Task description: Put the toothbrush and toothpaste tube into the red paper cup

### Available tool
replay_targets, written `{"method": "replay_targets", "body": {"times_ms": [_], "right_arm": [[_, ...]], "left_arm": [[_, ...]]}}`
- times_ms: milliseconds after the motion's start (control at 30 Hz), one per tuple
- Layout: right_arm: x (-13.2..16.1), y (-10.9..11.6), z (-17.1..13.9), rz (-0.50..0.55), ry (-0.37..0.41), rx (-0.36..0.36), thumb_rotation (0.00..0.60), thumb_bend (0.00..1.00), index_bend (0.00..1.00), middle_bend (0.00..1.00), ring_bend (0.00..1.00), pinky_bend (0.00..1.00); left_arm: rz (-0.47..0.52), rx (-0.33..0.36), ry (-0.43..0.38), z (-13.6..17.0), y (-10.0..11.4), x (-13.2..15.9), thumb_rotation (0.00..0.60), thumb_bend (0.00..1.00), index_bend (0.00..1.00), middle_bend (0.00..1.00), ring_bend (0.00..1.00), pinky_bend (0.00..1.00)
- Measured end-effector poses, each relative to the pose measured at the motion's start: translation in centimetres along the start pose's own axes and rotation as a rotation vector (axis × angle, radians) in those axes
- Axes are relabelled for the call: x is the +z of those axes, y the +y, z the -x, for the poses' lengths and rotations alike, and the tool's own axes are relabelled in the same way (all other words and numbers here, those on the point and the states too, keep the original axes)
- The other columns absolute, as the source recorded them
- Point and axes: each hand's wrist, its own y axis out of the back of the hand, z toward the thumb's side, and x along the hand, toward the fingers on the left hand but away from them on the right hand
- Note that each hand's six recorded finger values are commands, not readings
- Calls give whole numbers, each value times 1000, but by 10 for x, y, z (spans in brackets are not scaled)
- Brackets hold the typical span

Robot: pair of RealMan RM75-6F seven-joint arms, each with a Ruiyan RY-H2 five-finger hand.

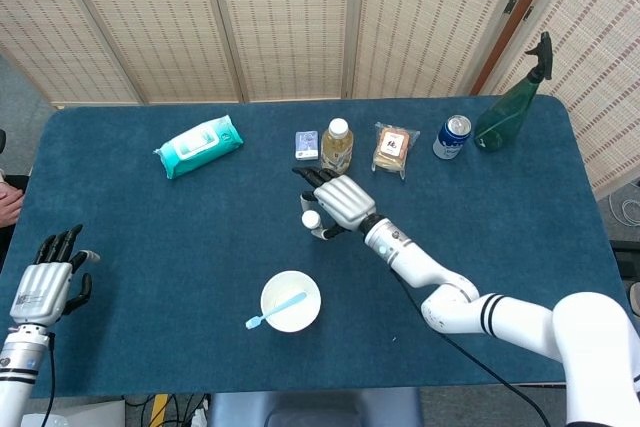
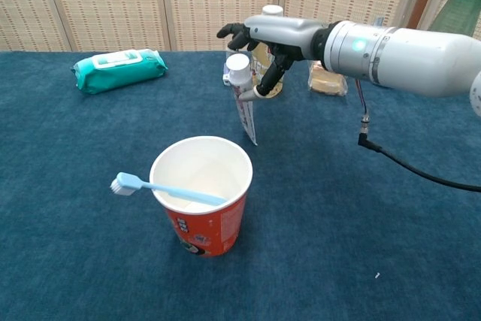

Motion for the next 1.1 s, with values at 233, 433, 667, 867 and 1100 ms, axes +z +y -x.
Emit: {"method": "replay_targets", "body": {"times_ms": [233,433,667,867,1100], "right_arm": [[-2,1,-1,10,-9,-4,600,193,704,70,0,152],[0,6,-1,21,-4,-16,600,195,705,71,0,152],[2,15,-3,33,4,-33,600,197,711,75,0,152],[7,27,-8,58,19,-52,600,197,711,76,0,152],[21,46,-18,108,60,-74,600,198,716,80,0,152]], "left_arm": [[-2,-2,2,0,0,0,600,601,348,0,0,0],[-1,-5,3,0,-1,-1,600,601,348,0,0,0],[-4,0,-2,-1,0,1,600,601,348,0,0,0],[-8,1,-8,-3,1,3,600,601,348,0,0,0],[-10,3,-17,-6,3,6,600,601,349,0,0,0]]}}
